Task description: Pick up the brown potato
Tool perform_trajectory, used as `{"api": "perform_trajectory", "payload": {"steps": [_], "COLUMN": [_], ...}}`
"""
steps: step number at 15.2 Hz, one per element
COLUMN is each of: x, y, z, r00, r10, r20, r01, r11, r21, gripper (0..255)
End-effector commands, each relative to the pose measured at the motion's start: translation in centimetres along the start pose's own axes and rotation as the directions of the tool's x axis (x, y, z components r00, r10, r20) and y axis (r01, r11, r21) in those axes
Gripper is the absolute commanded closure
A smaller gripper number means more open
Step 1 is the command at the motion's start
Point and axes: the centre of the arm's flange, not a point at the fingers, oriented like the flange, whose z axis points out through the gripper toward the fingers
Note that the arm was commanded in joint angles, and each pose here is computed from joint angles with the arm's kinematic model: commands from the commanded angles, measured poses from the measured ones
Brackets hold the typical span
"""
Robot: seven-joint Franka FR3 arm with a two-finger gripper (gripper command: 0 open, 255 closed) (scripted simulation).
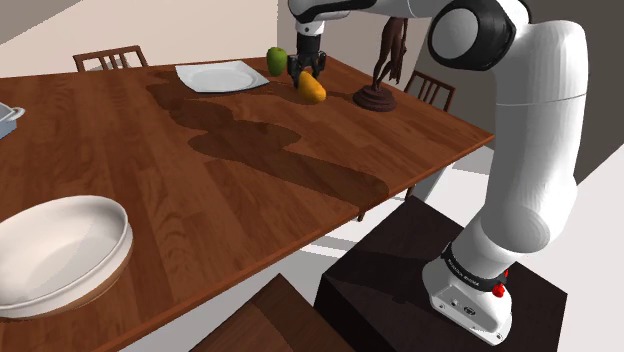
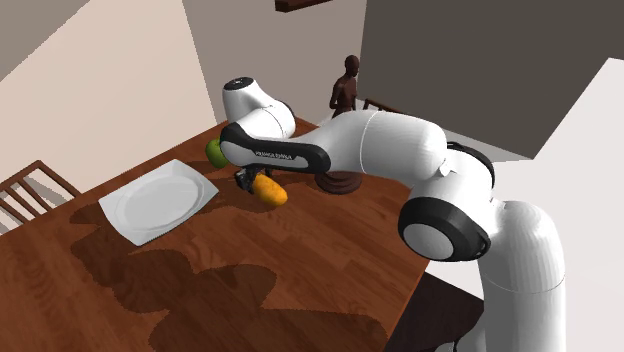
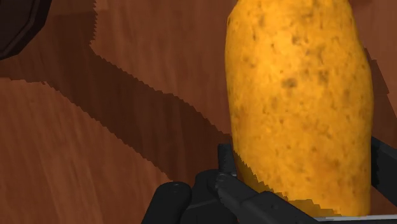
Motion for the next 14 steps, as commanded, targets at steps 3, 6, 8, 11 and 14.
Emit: {"api": "perform_trajectory", "payload": {"steps": [3,6,8,11,14], "x": [0.0,0.1,0.1,0.2,0.2], "y": [0.2,0.3,0.3,0.4,0.4], "z": [-2.1,-3.7,-4.8,-6.4,-7.0], "r00": [1.000,1.000,1.000,1.000,1.000], "r10": [0.000,0.000,0.000,0.000,0.000], "r20": [0.000,0.000,0.000,0.000,0.000], "r01": [0.000,0.000,0.000,0.000,0.000], "r11": [1.000,1.000,1.000,1.000,1.000], "r21": [0.000,0.000,0.000,0.000,0.000], "gripper": [255,255,255,255,255]}}
